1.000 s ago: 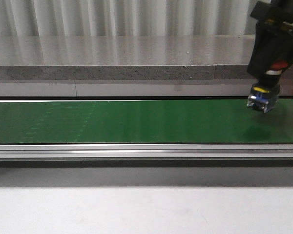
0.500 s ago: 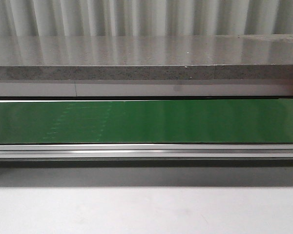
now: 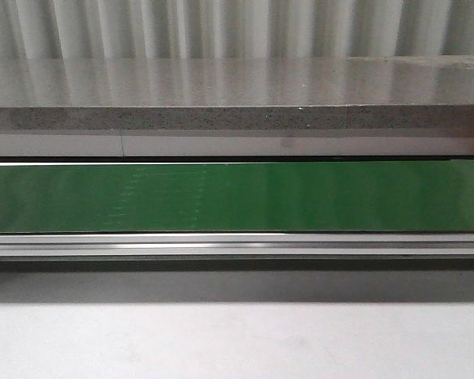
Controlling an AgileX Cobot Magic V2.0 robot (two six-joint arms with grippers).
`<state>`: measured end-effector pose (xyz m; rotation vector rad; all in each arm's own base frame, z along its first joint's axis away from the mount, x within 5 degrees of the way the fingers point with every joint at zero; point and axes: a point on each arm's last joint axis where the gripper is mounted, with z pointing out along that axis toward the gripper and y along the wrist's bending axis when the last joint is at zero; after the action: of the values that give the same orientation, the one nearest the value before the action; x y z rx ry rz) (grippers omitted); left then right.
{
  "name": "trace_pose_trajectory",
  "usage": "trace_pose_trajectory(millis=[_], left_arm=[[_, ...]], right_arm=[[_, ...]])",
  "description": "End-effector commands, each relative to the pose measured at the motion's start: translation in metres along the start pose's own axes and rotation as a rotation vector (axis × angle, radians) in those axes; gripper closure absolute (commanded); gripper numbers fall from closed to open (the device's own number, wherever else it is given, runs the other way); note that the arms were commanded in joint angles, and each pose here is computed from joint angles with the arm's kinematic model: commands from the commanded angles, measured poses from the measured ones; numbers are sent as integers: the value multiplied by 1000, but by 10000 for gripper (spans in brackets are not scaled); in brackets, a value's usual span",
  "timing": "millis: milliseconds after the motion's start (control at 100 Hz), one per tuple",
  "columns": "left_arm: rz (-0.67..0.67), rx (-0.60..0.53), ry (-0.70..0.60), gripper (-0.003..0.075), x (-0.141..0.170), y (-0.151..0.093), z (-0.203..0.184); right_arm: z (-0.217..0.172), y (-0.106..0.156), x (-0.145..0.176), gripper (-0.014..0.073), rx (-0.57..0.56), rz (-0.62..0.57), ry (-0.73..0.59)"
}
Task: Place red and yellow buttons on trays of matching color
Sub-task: 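Carry the red button with the right gripper into the red tray, release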
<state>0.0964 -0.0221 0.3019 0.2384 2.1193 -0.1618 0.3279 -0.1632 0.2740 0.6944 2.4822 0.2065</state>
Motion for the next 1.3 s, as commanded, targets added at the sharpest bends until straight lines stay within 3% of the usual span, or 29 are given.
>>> trace_pose_trajectory(millis=[0, 800, 870, 1020, 1070, 1120, 1290], left_arm=[[-8, 8, -90, 740, -13, -1, -5], [-8, 8, -90, 740, -13, -1, -5], [-8, 8, -90, 740, -13, -1, -5], [-8, 8, -90, 740, -13, -1, -5], [-8, 8, -90, 740, -13, -1, -5], [-8, 8, -90, 740, -13, -1, -5], [-8, 8, -90, 740, -13, -1, -5]], right_arm=[[-15, 2, -14, 465, -5, 11, -107], [47, -13, -13, 459, -11, 93, -43], [47, -13, -13, 407, -13, 97, -46], [47, -12, -13, 106, -23, 109, -46], [47, -12, -13, 42, -25, 110, -47], [47, -12, -13, 18, -25, 110, -47], [35, -8, -14, 56, -30, 76, -66]])
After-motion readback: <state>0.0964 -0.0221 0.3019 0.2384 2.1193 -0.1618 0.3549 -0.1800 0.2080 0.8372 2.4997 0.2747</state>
